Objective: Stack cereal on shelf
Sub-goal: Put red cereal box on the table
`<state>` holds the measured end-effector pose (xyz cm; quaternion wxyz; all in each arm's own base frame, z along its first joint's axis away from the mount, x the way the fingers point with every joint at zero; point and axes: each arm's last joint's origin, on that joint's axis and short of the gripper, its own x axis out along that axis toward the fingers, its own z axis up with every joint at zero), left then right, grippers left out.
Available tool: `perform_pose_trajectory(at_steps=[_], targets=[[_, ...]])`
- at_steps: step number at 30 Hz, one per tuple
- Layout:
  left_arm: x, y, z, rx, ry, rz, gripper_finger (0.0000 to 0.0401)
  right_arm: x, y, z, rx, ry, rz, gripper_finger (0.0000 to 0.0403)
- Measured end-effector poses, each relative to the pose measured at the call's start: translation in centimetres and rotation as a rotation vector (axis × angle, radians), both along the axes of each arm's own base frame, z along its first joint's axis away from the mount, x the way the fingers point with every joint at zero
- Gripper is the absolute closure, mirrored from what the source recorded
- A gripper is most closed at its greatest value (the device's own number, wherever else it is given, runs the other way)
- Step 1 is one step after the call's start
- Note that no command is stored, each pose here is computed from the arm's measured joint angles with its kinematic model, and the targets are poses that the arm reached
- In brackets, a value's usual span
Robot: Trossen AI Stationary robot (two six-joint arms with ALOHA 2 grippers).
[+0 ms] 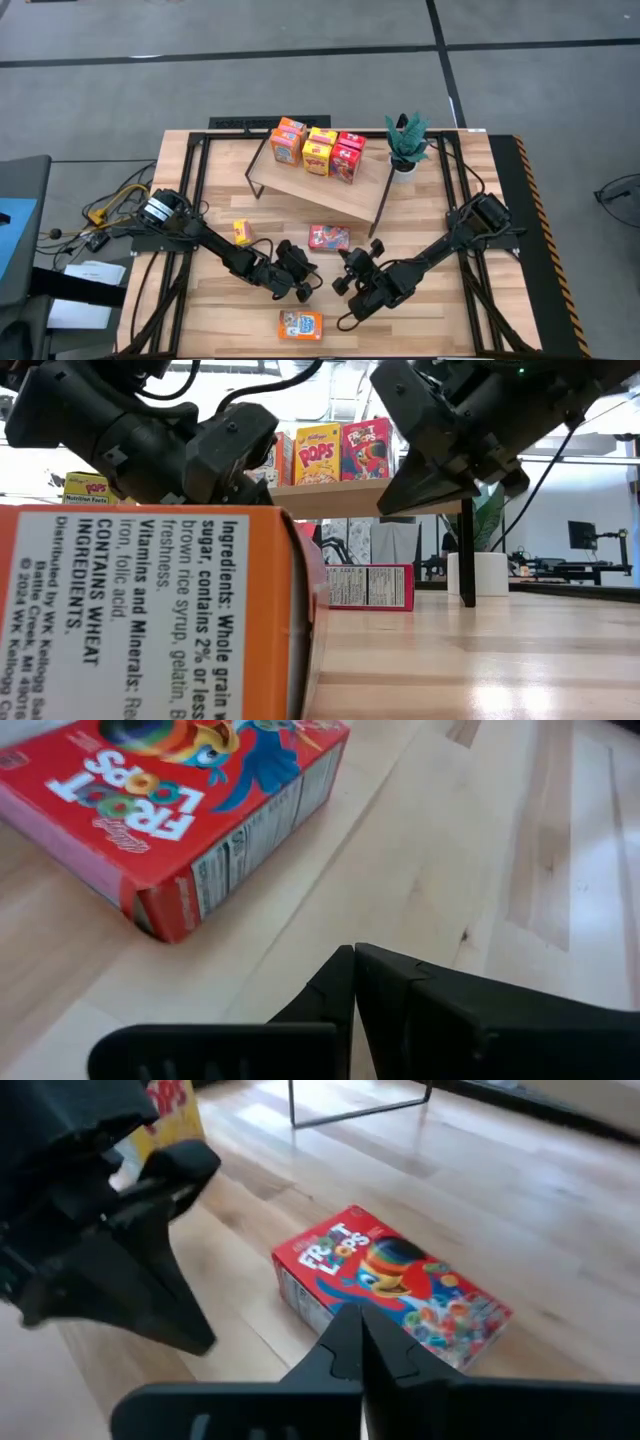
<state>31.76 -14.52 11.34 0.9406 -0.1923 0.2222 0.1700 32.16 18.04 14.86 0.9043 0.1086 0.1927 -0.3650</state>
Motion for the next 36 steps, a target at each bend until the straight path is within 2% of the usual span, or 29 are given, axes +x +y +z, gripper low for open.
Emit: perform_pose_trajectory(at_steps=[5,10,15,20,26,36], targets=[[-0.1,-0.1,0.0,-0.004,0.011,-0.005,0.0401,0.0,-1.3,-1.3,-0.002,-0.034,-0.031,0.0381],[-0.2,-0.2,0.0,-0.015,0.015,-0.011,0.0401,-0.5,-2.4,-2.7,0.008,-0.035,-0.043,0.0392],[-0.2,-0.2,0.0,-0.025,0.019,-0.025,0.0401,-1.3,-2.7,-3.7,0.067,-0.049,-0.049,0.039],[-0.2,-0.2,0.0,-0.027,0.019,-0.026,0.0401,-1.4,-2.1,-4.6,0.098,-0.045,-0.035,0.038],[-0.2,-0.3,0.0,-0.03,0.034,-0.039,0.0401,-1.9,-1.2,-5.8,0.157,0.001,0.01,0.0393],[-0.3,-0.3,-0.1,-0.035,0.041,-0.039,0.0401,-2.6,0.1,-5.7,0.197,-0.022,0.027,0.0376]])
